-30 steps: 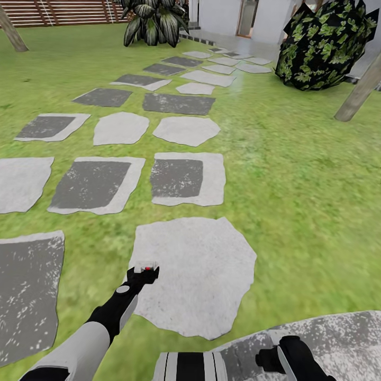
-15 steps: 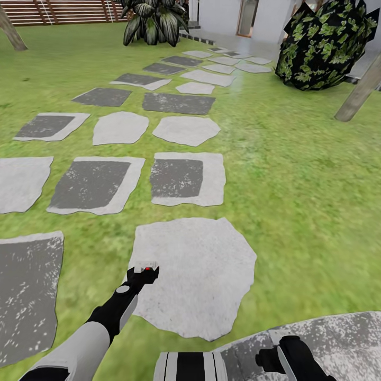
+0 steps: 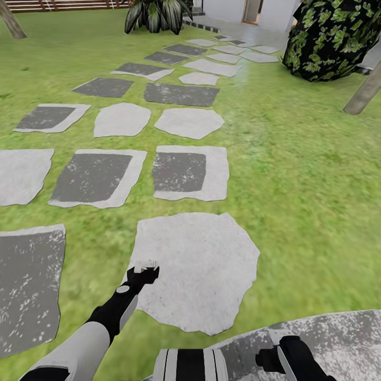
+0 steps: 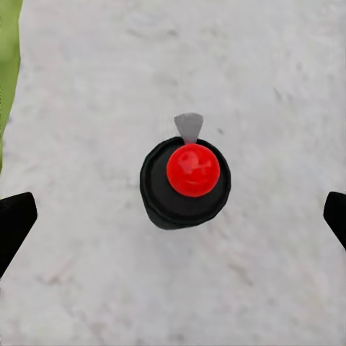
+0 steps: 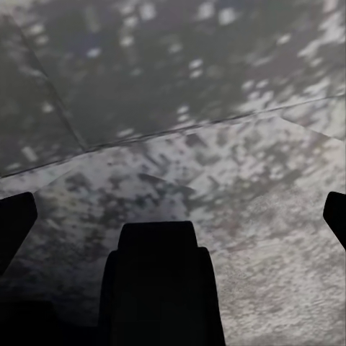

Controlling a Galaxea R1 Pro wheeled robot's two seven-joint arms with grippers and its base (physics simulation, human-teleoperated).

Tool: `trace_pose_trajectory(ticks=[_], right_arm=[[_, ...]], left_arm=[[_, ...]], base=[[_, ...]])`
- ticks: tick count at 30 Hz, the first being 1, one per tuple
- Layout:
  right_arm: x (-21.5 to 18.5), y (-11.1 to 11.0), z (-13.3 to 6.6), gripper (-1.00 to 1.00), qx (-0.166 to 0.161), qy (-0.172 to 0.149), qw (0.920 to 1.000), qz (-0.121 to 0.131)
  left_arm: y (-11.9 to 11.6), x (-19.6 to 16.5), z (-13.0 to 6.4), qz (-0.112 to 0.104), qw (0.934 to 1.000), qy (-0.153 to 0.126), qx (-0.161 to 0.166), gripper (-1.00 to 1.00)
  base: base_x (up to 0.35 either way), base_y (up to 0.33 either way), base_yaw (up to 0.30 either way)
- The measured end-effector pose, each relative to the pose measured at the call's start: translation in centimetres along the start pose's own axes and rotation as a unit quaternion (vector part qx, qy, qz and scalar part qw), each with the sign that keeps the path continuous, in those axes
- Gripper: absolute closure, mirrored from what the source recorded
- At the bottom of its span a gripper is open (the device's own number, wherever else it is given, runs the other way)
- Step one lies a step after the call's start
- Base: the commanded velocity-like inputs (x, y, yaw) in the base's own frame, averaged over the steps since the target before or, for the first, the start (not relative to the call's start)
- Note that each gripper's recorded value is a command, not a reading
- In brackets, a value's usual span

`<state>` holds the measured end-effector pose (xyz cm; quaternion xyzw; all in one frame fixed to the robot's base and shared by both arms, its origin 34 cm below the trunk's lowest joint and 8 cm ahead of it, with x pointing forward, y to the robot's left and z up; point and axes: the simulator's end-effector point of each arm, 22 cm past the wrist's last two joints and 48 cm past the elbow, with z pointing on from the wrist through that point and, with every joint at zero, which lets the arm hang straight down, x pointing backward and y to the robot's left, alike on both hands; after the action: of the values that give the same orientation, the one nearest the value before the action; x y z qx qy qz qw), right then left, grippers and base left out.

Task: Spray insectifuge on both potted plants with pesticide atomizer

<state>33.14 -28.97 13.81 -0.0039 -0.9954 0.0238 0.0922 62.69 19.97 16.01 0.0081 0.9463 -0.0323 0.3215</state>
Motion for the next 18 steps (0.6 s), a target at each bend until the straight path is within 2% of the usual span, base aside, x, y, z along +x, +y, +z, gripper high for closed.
trace_pose_trajectory(ticks=[8, 18], right_arm=[[0.0, 0.0, 0.1, -1.00, 0.000, 0.001, 1.0000, 0.000], [1.0, 0.0, 1.0, -1.00, 0.001, 0.015, 0.9999, -0.001]], left_arm=[[0.0, 0.1, 0.0, 0.000, 1.0000, 0.001, 0.000, -1.00], [0.1, 1.9, 0.7, -0.001, 0.9999, 0.015, 0.000, -1.00]], base=[[0.000, 0.000, 0.004], [0.000, 0.000, 0.000]])
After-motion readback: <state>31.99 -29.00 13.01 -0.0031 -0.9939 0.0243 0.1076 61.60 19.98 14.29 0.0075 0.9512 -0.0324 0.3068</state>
